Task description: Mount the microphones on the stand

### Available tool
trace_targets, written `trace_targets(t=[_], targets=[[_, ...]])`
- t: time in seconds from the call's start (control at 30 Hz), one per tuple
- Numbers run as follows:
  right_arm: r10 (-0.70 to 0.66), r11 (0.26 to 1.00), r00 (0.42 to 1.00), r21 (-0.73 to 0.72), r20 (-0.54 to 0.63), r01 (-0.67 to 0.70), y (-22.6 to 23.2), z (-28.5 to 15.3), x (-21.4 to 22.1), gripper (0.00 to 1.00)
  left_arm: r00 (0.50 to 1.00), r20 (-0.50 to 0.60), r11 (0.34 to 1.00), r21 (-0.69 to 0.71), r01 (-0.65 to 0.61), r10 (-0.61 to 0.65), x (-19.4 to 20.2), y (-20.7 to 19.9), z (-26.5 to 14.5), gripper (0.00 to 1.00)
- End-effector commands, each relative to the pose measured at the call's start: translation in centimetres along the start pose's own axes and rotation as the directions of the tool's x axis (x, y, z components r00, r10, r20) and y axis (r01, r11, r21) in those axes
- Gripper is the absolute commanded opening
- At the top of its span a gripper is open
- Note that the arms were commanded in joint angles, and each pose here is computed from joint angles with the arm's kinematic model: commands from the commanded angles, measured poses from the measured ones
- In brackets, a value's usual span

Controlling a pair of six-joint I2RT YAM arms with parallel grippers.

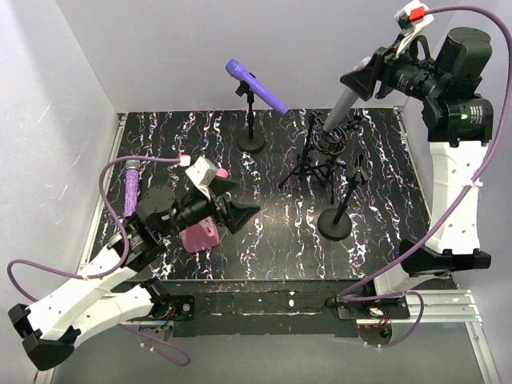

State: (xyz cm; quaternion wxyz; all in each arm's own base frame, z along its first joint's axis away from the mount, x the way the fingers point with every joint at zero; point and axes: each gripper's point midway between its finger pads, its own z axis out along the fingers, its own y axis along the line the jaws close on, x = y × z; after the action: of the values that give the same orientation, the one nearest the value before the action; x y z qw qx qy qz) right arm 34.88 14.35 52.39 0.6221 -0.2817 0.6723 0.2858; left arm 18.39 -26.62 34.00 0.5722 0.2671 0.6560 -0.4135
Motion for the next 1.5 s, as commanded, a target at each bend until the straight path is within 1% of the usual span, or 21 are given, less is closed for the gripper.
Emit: trace_targets(t=[0.0, 0.13, 0.37, 0.5, 0.53, 0.6, 0.7, 0.87, 1.03, 1.07, 1.13, 1.23, 1.27, 1.3, 1.37, 1.47], targets=[[-0.082, 0.993, 0.996, 0.083, 0.022, 0.080, -1.9, 0.0, -0.6, 0.08, 1.000, 0.007, 0.998, -0.066, -0.026, 0.026, -0.6, 0.8, -2.0, 0.98], [-0.082, 0.991, 0.997, 0.105, -0.007, 0.083, -2.1, -0.4, 1.0, 0.08, 0.999, 0.011, 0.995, -0.095, -0.037, 0.039, -0.8, 1.1, -3.2, 0.98], [-0.037, 0.996, 0.998, 0.081, -0.045, 0.041, -1.4, -0.7, 3.3, 0.08, 0.998, 0.014, 0.988, -0.143, -0.062, 0.065, -1.1, 1.8, -4.8, 0.98], [-0.027, 0.997, 0.999, 0.066, -0.045, 0.030, -0.7, -1.1, 3.7, 0.08, 0.997, 0.018, 0.986, -0.154, -0.067, 0.070, -1.2, 1.9, -5.6, 0.98], [-0.026, 0.998, 0.999, 0.064, -0.046, 0.029, -0.6, -1.2, 3.8, 0.08, 0.997, 0.021, 0.981, -0.185, -0.066, 0.071, -1.3, 2.4, -5.8, 0.98], [-0.020, 0.998, 0.998, 0.065, -0.053, 0.023, -0.8, -1.0, 4.2, 0.08, 0.997, 0.023, 0.979, -0.194, -0.067, 0.073, -1.2, 2.6, -6.1, 0.98], [0.013, 0.999, 0.997, 0.045, -0.077, -0.010, -1.1, -0.2, 5.4, 0.08, 0.997, 0.021, 0.977, -0.203, -0.068, 0.074, -1.1, 2.7, -6.6, 0.98], [0.083, 0.997, 0.985, 0.019, -0.148, -0.081, -2.5, 2.4, 8.7, 0.11, 0.998, 0.024, 0.975, -0.215, -0.056, 0.062, -0.7, 2.8, -7.3, 0.98], [0.125, 0.992, 0.967, 0.014, -0.221, -0.125, -3.3, 4.0, 12.0, 0.17, 0.998, 0.027, 0.974, -0.224, -0.045, 0.052, -0.4, 2.9, -8.0, 0.98], [0.134, 0.991, 0.963, 0.014, -0.232, -0.135, -3.4, 4.3, 12.6, 0.21, 0.998, 0.025, 0.973, -0.226, -0.045, 0.052, -0.3, 2.9, -8.1, 0.98], [0.141, 0.990, 0.960, 0.016, -0.243, -0.142, -3.4, 4.2, 13.1, 0.34, 0.998, 0.028, 0.971, -0.233, -0.044, 0.052, -0.4, 3.0, -8.4, 0.98], [0.135, 0.990, 0.960, 0.005, -0.243, -0.138, -3.0, 3.9, 13.1, 0.65, 0.998, 0.028, 0.970, -0.239, -0.044, 0.052, -0.2, 3.1, -8.6, 0.98], [0.132, 0.991, 0.962, 0.006, -0.240, -0.134, -2.9, 3.7, 12.8, 0.71, 0.998, 0.027, 0.970, -0.241, -0.044, 0.052, -0.1, 3.2, -8.6, 0.98], [0.127, 0.992, 0.964, 0.003, -0.235, -0.130, -2.6, 3.5, 12.4, 0.76, 0.998, 0.024, 0.969, -0.243, -0.044, 0.052, 0.0, 3.2, -8.6, 0.98], [0.108, 0.994, 0.970, 0.000, -0.216, -0.111, -2.2, 3.0, 11.1, 0.81, 0.999, 0.021, 0.968, -0.246, -0.042, 0.048, 0.2, 3.3, -8.6, 0.98], [0.074, 0.997, 0.981, 0.007, -0.180, -0.074, -1.4, 1.9, 9.1, 0.84, 0.999, 0.018, 0.969, -0.244, -0.037, 0.043, 0.4, 3.3, -8.7, 0.98]])
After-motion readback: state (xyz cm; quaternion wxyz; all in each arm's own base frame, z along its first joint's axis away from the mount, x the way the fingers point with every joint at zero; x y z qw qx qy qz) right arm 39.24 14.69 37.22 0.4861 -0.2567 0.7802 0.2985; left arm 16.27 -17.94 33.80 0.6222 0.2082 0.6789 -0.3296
